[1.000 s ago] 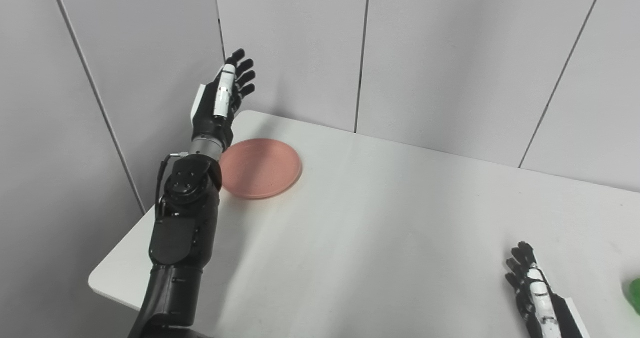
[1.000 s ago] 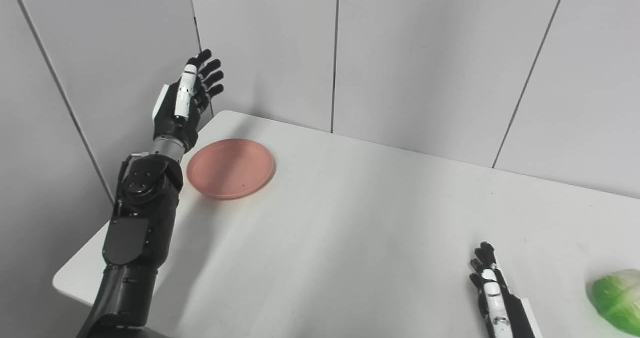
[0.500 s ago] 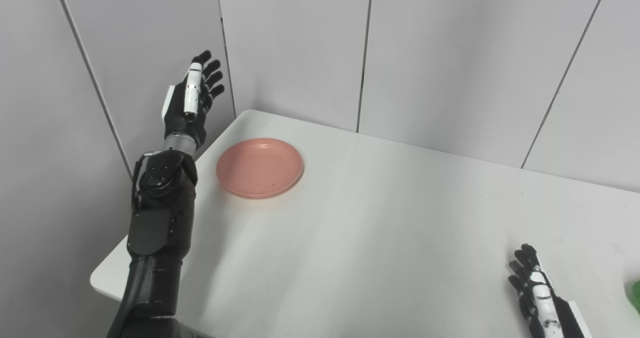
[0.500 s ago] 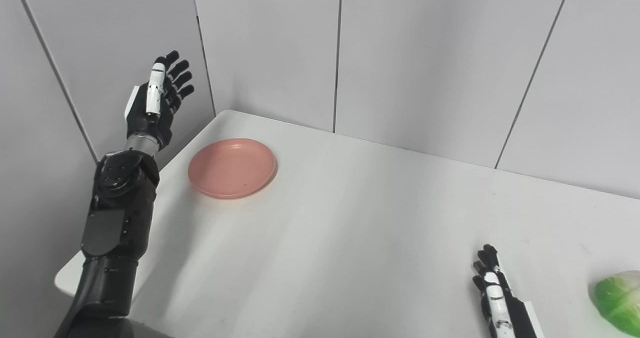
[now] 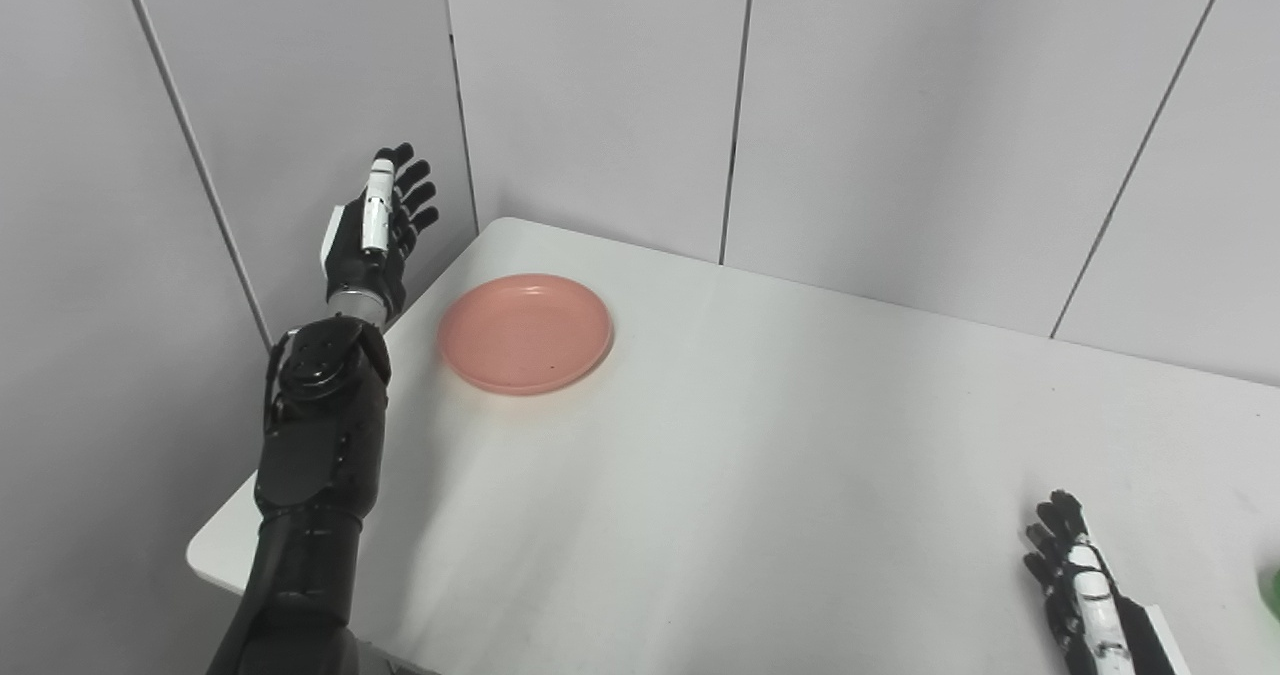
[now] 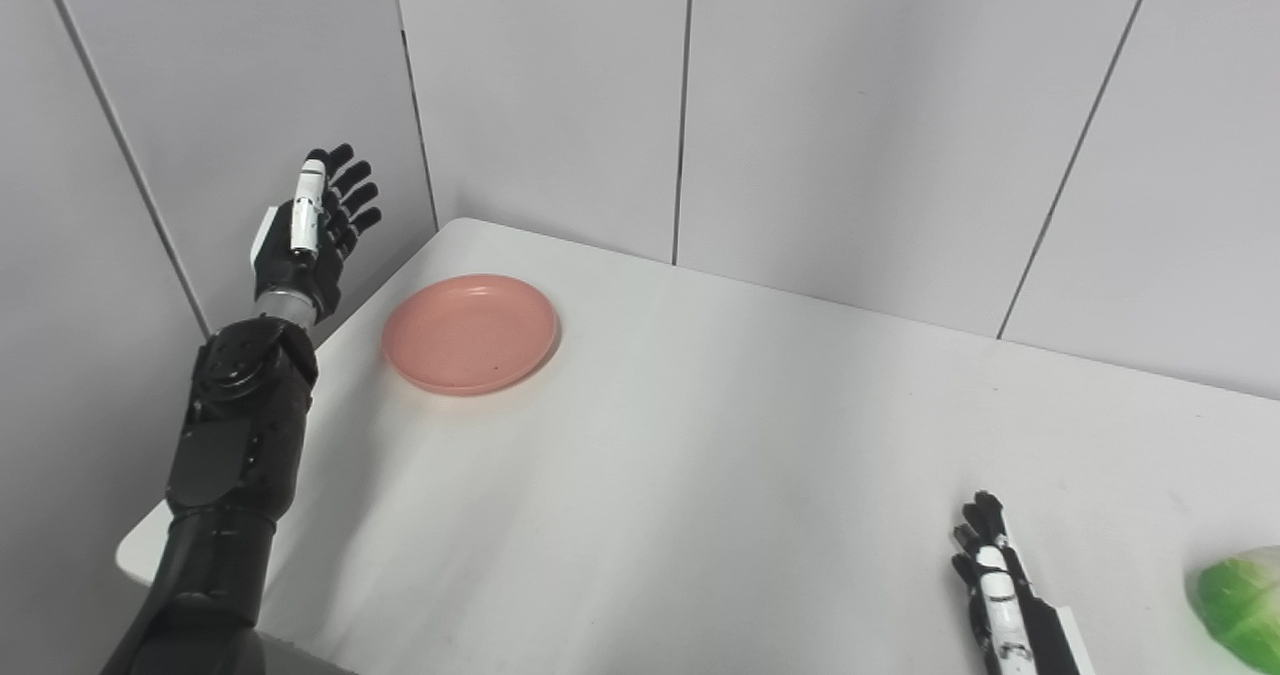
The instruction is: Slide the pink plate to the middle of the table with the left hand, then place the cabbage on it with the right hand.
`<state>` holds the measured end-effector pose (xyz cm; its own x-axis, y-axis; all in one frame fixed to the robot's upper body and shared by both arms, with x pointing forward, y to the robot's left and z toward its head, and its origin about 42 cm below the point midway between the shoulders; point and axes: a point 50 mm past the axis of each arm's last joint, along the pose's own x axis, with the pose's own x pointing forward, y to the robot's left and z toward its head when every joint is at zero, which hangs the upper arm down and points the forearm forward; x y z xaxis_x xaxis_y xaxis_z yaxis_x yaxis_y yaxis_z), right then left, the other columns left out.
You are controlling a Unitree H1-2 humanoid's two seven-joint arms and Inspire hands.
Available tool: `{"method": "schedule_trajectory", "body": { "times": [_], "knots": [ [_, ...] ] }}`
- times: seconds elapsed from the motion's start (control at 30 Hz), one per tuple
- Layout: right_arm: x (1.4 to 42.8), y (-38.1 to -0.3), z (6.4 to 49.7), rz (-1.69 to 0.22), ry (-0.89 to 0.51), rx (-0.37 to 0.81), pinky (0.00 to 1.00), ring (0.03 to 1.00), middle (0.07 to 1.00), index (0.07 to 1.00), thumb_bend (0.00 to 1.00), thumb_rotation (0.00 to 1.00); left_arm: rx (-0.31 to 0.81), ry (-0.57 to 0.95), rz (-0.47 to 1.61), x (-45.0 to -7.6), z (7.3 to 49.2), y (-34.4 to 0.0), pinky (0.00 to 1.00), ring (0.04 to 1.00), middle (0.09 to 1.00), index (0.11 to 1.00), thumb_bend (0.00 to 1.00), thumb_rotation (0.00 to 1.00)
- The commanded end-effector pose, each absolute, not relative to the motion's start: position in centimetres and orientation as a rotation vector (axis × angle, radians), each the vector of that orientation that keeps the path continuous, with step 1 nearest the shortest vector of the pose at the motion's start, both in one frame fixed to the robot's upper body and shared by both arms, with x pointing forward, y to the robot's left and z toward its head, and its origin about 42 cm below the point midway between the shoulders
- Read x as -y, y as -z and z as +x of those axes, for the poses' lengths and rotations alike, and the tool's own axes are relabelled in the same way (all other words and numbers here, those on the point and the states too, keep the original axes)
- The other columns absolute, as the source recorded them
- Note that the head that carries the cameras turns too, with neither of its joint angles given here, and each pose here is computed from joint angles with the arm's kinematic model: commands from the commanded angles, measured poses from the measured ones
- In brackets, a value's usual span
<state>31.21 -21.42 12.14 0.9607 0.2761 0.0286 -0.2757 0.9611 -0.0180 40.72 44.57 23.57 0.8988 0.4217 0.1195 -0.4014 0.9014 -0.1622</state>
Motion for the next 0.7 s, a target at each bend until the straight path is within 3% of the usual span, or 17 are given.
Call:
{"method": "schedule_trajectory", "body": {
  "times": [0.0, 0.67],
  "knots": [
    [21.9, -11.9, 30.9, -0.020, -0.276, -0.003, 1.00, 1.000, 1.000, 1.000, 0.06, 1.00, 0.257, -0.435, -0.108, -45.7, 41.3, -26.6, 0.90, 0.911, 0.907, 0.887, 0.38, 1.00],
    [22.0, -12.1, 30.8, -0.019, -0.279, 0.005, 1.00, 1.000, 1.000, 1.000, 0.07, 1.00, 0.169, -0.483, -0.123, -46.8, 41.5, -22.6, 0.88, 0.900, 0.903, 0.893, 0.37, 1.00]
  ]
}}
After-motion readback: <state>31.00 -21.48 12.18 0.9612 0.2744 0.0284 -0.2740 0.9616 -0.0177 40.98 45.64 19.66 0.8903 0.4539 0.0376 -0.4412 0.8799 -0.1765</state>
